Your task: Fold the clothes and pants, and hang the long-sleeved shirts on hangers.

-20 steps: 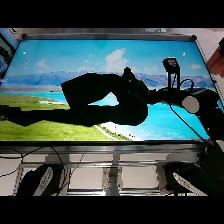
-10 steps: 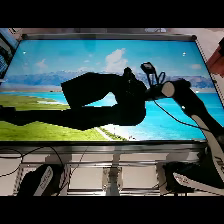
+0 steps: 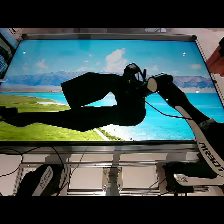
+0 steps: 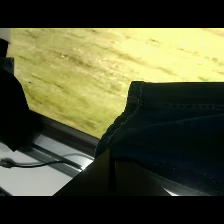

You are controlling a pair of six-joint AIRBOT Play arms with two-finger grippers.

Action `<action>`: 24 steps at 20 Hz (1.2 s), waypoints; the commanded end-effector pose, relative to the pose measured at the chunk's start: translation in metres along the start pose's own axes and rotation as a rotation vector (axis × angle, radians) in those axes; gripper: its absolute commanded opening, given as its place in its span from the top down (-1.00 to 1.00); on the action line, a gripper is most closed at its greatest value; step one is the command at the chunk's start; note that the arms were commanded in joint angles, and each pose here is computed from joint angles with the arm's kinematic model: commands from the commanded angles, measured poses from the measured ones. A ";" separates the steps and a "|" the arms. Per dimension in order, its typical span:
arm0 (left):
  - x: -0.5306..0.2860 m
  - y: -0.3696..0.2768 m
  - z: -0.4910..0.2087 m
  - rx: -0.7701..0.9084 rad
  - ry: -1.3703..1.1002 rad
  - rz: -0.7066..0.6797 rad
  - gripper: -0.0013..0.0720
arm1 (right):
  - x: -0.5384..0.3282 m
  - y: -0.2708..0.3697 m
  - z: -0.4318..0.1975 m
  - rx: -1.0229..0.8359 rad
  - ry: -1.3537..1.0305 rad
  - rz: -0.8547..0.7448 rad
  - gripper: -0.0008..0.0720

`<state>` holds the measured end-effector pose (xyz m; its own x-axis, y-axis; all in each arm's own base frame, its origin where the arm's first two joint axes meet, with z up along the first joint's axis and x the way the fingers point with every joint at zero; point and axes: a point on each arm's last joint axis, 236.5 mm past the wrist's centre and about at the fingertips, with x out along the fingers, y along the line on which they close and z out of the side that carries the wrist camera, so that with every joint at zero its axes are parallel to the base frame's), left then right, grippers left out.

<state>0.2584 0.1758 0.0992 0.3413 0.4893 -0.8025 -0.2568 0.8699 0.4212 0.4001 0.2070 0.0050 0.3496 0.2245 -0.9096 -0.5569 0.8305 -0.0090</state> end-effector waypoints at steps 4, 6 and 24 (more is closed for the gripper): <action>0.001 -0.001 -0.001 0.002 0.006 -0.001 0.88 | 0.042 -0.004 -0.019 -0.055 0.115 -0.100 -0.55; 0.001 -0.001 -0.001 0.002 0.006 -0.001 0.88 | 0.049 -0.016 -0.017 -0.030 0.105 -0.152 -0.36; 0.021 -0.019 -0.010 0.080 0.094 -0.061 0.89 | -0.221 -0.271 -0.151 0.733 0.019 -0.449 0.90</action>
<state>0.2601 0.1722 0.0818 0.2964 0.4570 -0.8386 -0.1909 0.8887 0.4169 0.3972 -0.0905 0.1315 0.4144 -0.1980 -0.8883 0.0985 0.9801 -0.1725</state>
